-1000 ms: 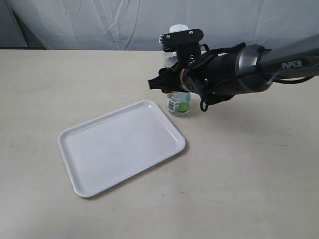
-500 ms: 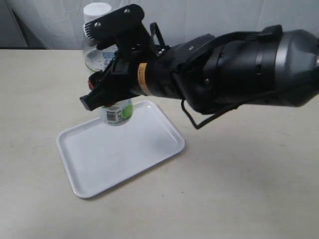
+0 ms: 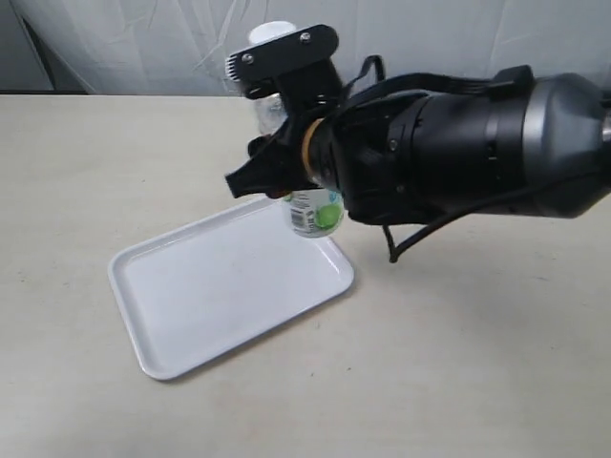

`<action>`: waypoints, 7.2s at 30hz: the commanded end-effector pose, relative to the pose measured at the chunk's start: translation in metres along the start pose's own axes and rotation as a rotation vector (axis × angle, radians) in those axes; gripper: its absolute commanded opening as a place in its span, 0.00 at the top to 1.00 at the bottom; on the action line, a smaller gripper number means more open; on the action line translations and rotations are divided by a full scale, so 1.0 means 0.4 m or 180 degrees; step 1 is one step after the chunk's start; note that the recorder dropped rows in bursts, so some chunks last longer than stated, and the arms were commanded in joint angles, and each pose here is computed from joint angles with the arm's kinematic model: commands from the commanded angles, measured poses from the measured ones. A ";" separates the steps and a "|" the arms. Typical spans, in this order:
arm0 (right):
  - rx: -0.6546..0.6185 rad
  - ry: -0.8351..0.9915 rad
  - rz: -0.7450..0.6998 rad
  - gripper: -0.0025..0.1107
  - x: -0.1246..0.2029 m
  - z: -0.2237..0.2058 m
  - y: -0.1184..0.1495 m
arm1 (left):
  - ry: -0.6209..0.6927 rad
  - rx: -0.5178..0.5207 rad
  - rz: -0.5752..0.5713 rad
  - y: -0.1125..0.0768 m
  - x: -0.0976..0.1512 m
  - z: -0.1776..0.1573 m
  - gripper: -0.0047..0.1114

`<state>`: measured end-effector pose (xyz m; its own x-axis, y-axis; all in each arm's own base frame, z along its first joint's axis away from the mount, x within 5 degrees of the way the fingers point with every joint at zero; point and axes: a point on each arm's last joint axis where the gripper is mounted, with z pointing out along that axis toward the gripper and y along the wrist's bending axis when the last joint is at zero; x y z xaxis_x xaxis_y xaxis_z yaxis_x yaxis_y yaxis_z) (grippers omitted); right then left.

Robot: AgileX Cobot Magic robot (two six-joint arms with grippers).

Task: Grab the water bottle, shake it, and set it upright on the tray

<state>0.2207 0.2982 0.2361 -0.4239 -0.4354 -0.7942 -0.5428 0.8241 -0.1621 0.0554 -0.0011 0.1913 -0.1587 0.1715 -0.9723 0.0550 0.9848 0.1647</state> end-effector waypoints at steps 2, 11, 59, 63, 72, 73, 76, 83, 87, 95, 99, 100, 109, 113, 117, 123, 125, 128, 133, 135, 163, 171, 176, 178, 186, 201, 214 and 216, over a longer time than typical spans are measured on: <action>-0.0412 -0.0159 -0.0768 0.98 -0.028 -0.032 0.040 | -0.0035 0.0007 -0.0019 -0.001 0.000 0.000 0.96; -0.0751 -0.0251 -0.0568 0.98 -0.042 -0.042 0.073 | -0.0041 0.0006 -0.0020 -0.001 0.000 0.000 0.96; -0.0834 0.0216 0.0216 0.98 -0.012 -0.173 0.002 | -0.0041 0.0006 -0.0020 -0.001 0.000 0.000 0.96; -0.0810 0.0249 -0.0384 0.98 0.001 -0.165 0.002 | -0.0041 0.0006 -0.0020 -0.001 0.000 0.000 0.96; -0.0668 -0.0021 -0.0123 0.98 -0.033 -0.172 -0.026 | -0.0041 0.0006 -0.0020 -0.001 0.000 0.000 0.96; -0.0974 -0.0188 -0.0604 0.98 -0.037 -0.190 0.006 | -0.0041 0.0006 -0.0020 -0.001 0.000 0.000 0.96; -0.1038 -0.0332 -0.0647 0.98 -0.061 -0.195 0.002 | -0.0041 0.0006 -0.0020 -0.001 0.000 0.000 0.96; -0.1012 -0.0269 -0.0086 0.98 -0.050 -0.178 -0.003 | -0.0041 0.0006 -0.0020 -0.001 0.000 0.000 0.96; -0.0999 -0.0314 -0.0134 0.98 -0.058 -0.174 -0.018 | -0.0041 0.0006 -0.0020 -0.001 0.000 0.000 0.96; -0.0515 0.0319 0.0953 0.98 -0.026 -0.118 -0.140 | -0.0041 0.0006 -0.0020 -0.001 0.000 0.000 0.96; -0.1145 0.0261 0.0807 0.98 -0.036 -0.124 -0.116 | -0.0041 0.0006 -0.0026 -0.001 0.000 0.000 0.96; -0.1269 0.0244 0.0661 0.98 -0.036 -0.125 -0.115 | -0.0041 0.0006 -0.0026 -0.001 0.000 0.000 0.96; -0.1641 -0.0241 0.0281 0.98 -0.063 -0.122 -0.126 | -0.0041 0.0006 -0.0019 -0.001 0.000 0.000 0.96; -0.1104 -0.0649 0.0360 0.98 -0.040 -0.114 -0.079 | -0.0041 0.0006 -0.0019 -0.001 0.000 0.000 0.96; -0.1189 -0.0844 -0.0540 0.98 0.002 -0.139 0.012 | -0.0041 0.0006 -0.0024 -0.001 0.000 0.000 0.96; -0.1327 -0.0545 -0.0298 0.98 0.031 -0.132 0.015 | -0.0041 0.0006 -0.0024 -0.001 0.000 0.000 0.96; -0.1313 -0.0571 -0.0828 0.98 0.049 -0.124 0.010 | -0.0041 0.0006 -0.0024 -0.001 0.000 0.000 0.96; -0.0690 -0.0463 0.1172 0.98 0.058 -0.090 -0.077 | -0.0041 0.0006 -0.0024 -0.001 0.000 0.000 0.96; -0.1509 -0.0169 -0.0246 0.98 0.060 -0.127 -0.010 | -0.0041 0.0006 -0.0024 -0.001 0.000 0.000 0.96; -0.1115 -0.0458 0.0403 0.98 0.044 -0.118 -0.050 | -0.0041 0.0006 -0.0024 -0.001 0.000 0.000 0.96; -0.1290 -0.0241 -0.0259 0.98 0.024 -0.106 -0.058 | -0.0046 0.0005 -0.0024 -0.001 -0.001 0.000 0.96; -0.1439 0.0386 0.0384 0.98 0.066 -0.075 -0.068 | -0.0046 0.0005 -0.0024 -0.001 -0.001 0.000 0.96; -0.0907 -0.0495 0.0498 0.98 0.029 -0.086 -0.109 | -0.0047 0.0005 -0.0018 -0.001 -0.001 0.000 0.96; -0.0867 -0.0425 0.1007 0.98 0.033 -0.078 -0.111 | -0.0047 0.0005 -0.0018 -0.001 -0.001 0.000 0.96; -0.1007 -0.0380 0.0351 0.98 0.045 -0.082 -0.092 | -0.0047 0.0005 -0.0018 -0.001 -0.001 0.000 0.96; -0.1022 -0.0693 0.0386 0.98 0.011 -0.120 -0.074 | -0.0047 0.0005 -0.0018 -0.001 -0.001 0.000 0.96; -0.1757 -0.0030 0.0114 0.98 0.043 -0.179 0.008 | -0.0047 0.0005 -0.0018 -0.001 -0.001 0.000 0.96; -0.1614 -0.0422 0.0208 0.98 0.006 -0.204 -0.013 | -0.0047 0.0005 -0.0018 -0.001 -0.001 0.000 0.96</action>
<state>0.1588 0.2674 0.2584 -0.4564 -0.4195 -0.7846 -0.8271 0.5252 0.2003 0.0554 -0.0011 0.1913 -0.1587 0.1715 -0.9723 0.0550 0.9848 0.1647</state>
